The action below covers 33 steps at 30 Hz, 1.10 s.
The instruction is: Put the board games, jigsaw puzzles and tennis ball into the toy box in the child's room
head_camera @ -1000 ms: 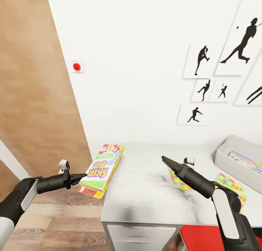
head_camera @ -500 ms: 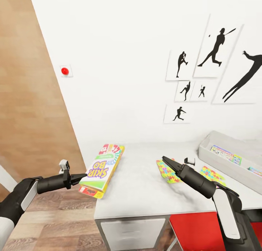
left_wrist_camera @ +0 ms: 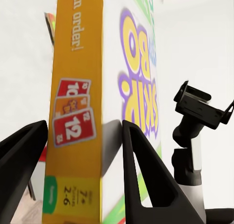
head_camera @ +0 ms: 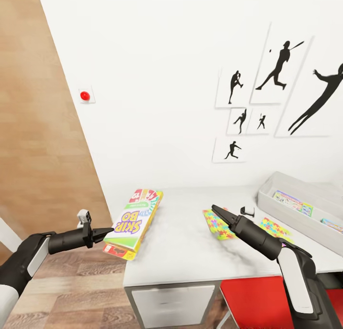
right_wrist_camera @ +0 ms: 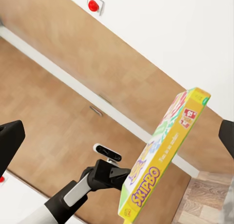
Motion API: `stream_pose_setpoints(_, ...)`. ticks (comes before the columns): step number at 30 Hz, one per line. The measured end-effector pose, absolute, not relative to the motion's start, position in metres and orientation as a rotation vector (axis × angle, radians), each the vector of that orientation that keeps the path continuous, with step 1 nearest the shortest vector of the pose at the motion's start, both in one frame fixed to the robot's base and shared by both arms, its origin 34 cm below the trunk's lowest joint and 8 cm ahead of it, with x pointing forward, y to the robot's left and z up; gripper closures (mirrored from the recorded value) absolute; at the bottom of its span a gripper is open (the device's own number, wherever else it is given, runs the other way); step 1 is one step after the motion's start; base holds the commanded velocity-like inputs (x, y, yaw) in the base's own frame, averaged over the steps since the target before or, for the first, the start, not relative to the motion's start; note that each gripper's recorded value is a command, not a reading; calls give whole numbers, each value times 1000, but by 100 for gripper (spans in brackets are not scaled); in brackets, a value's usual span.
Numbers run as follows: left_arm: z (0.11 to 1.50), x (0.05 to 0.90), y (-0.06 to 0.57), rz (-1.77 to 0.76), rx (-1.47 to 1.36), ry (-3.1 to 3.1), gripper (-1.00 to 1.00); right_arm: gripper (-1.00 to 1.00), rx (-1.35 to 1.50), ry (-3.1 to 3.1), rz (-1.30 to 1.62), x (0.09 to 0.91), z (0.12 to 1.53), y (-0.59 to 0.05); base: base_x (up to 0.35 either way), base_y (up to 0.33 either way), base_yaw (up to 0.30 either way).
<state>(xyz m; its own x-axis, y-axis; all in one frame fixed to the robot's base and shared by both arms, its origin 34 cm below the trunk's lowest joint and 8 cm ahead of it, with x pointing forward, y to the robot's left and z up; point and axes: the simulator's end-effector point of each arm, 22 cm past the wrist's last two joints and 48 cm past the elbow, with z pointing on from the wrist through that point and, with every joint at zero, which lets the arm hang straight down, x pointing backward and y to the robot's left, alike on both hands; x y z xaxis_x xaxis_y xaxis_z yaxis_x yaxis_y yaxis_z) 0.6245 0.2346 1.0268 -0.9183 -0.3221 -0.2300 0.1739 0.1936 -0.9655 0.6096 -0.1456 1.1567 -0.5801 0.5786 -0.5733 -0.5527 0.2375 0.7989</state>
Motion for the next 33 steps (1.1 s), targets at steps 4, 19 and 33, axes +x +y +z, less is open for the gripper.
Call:
stream_pose_setpoints(4,1031,623,235,-1772,-135,2091,100,-100,19,1573,1524,607,1161,-143,-233,0,-173)
stream_pose_setpoints(19,1040,620,234,-1767,-125,2087,100,-100,2,1570,1525,602,1170,-139,-217,0,-107)
stream_pose_setpoints(33,1041,620,233,-1767,-121,2084,100,-100,-3,1574,1516,602,1170,-143,-3,0,-33)
